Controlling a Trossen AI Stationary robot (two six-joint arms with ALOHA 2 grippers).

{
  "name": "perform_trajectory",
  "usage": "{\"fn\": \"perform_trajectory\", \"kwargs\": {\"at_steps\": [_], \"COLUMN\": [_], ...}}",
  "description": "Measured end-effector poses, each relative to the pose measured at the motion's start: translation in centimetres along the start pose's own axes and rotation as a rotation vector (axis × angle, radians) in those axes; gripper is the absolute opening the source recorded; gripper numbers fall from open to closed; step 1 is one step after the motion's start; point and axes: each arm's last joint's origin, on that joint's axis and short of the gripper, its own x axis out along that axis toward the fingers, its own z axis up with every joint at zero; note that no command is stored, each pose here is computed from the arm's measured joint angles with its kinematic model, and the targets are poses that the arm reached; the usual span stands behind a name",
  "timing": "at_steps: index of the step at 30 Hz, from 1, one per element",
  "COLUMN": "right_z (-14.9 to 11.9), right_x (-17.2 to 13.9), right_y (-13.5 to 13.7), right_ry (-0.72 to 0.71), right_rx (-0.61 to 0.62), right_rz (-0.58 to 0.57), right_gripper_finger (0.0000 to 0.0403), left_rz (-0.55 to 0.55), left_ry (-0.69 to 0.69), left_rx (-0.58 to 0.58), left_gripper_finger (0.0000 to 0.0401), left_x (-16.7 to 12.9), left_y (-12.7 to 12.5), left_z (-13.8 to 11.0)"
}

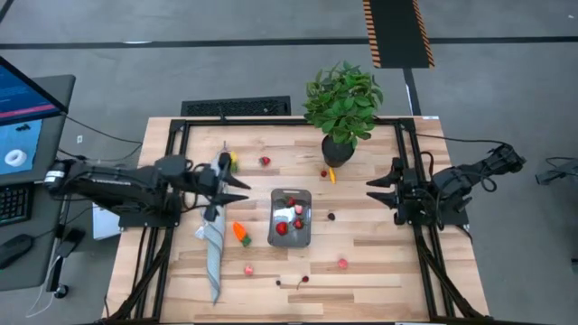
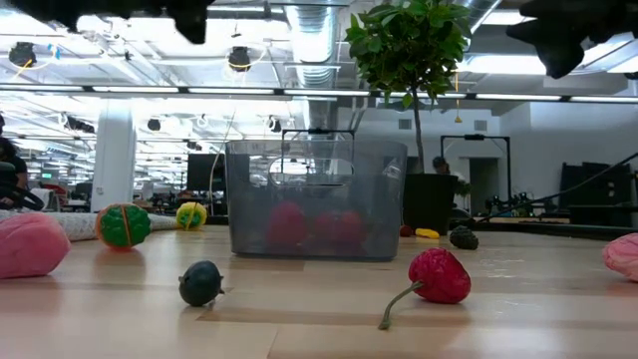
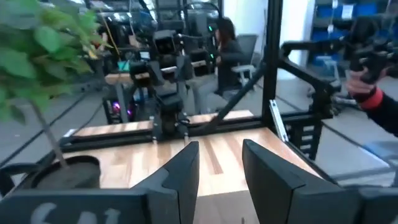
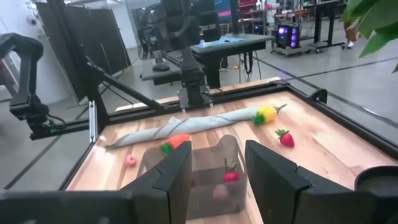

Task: Pick and placing Produce into tupperware
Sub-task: Put the blackberry into the bin

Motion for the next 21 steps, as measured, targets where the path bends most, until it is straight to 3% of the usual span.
{"fn": "perform_trajectory", "kwargs": {"at_steps": [10,15,21], "right_z": [-0.6,-2.0,-4.2], "right_x": [1.0,2.8,5.1], "right_y": [0.3,1.0,1.6], "right_ry": [0.060,0.185,0.336], "right_rx": [0.065,0.027,0.073], "right_rz": [-0.026,-0.054,-0.130], "right_gripper_finger": [0.0157,0.0152,0.0140], "left_rz": [0.114,0.115,0.114], "left_ry": [-0.105,-0.134,-0.183], "left_rx": [-0.040,-0.019,0.002], "left_gripper_finger": [0.0115,0.0115,0.0115], "left_x": [-4.2,-5.2,-5.9], "left_y": [-0.6,-0.9,-1.0], "left_z": [-3.4,-4.7,-5.6]}}
